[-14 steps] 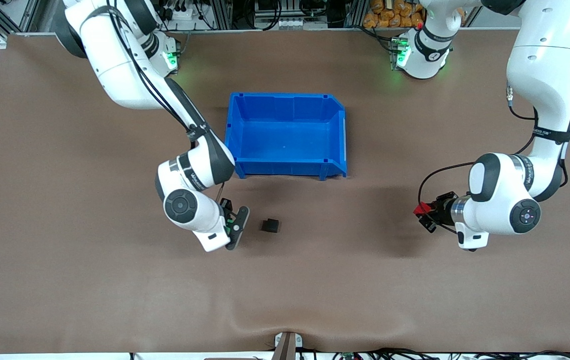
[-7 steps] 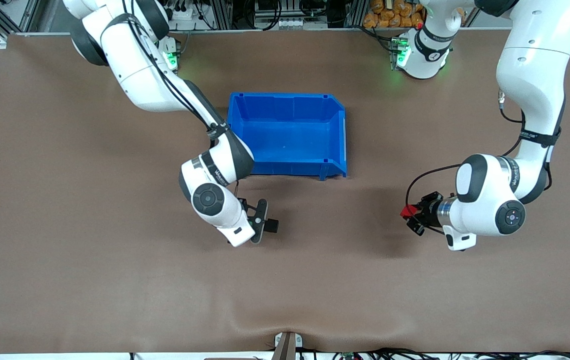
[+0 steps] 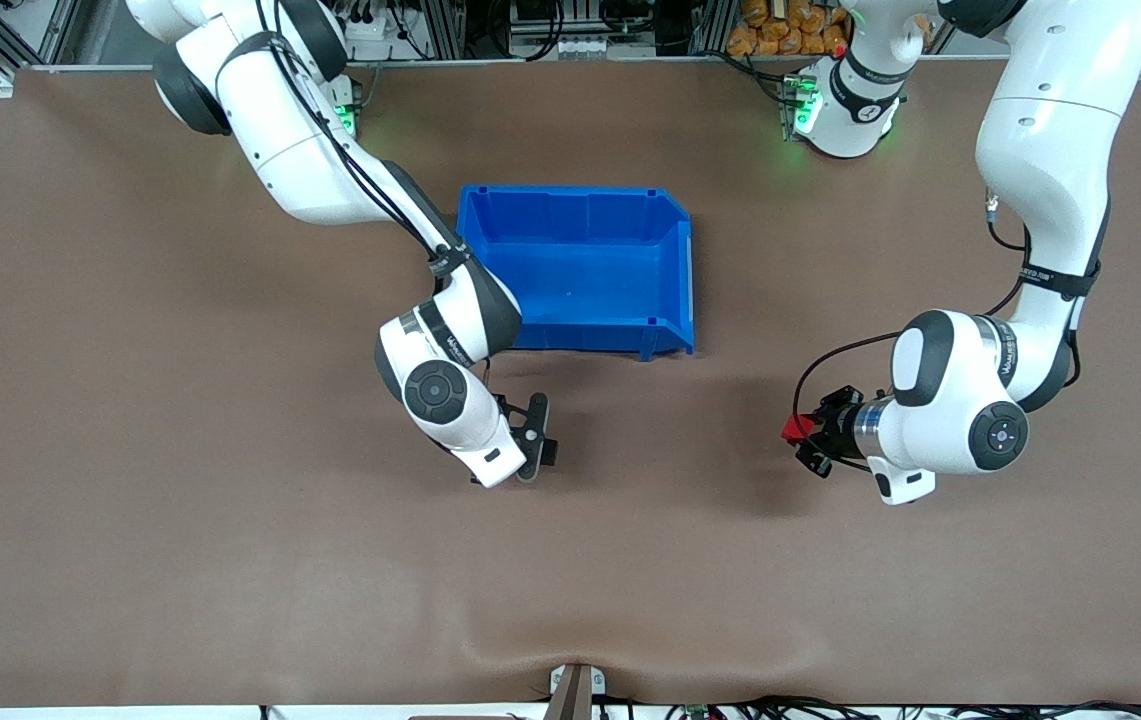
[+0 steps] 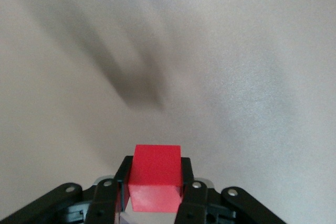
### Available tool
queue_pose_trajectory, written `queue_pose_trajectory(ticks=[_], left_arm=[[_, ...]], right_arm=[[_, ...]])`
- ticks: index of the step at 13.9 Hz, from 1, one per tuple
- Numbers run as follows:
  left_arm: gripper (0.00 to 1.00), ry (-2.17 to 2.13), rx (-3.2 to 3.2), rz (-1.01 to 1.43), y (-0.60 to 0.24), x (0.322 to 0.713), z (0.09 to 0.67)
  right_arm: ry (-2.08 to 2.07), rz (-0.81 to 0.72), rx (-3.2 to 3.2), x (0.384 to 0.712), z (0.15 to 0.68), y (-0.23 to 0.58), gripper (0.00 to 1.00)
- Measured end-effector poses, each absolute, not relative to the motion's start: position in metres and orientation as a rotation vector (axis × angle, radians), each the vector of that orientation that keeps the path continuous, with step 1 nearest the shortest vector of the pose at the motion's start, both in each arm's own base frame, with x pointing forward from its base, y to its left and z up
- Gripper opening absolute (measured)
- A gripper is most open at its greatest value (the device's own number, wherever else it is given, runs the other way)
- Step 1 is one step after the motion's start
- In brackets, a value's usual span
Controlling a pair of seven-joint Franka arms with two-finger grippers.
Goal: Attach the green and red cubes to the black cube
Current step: 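Carry the green cube against the black cube with the right gripper, then open the right gripper beside the black cube and withdraw it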
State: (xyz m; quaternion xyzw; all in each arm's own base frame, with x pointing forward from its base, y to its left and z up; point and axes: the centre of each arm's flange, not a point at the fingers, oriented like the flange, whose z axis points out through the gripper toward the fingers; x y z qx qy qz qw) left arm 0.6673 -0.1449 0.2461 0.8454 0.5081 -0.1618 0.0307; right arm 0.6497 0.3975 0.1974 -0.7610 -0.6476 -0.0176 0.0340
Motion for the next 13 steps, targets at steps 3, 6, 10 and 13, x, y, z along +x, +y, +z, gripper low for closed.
queue_pose_trajectory(ticks=[3,6,10,13], left_arm=[[0.40,1.574,2.576,-0.512,-0.145,0.669,0.248],[0.40,1.593,2.509,-0.544,-0.146,0.670,0.250],[0.40,1.612,2.458,-0.540,-0.141,0.674,0.250],[0.40,1.610,2.456,-0.536,-0.143,0.674,0.249]], right_arm=[[-2.005,-0.073,-2.332,0.646,0.193,0.405,0.40],[-2.008,-0.082,-2.331,0.645,0.188,0.407,0.40],[-2.015,-0.083,-2.325,0.643,0.188,0.411,0.40],[-2.025,-0.101,-2.317,0.641,0.189,0.417,0.40]])
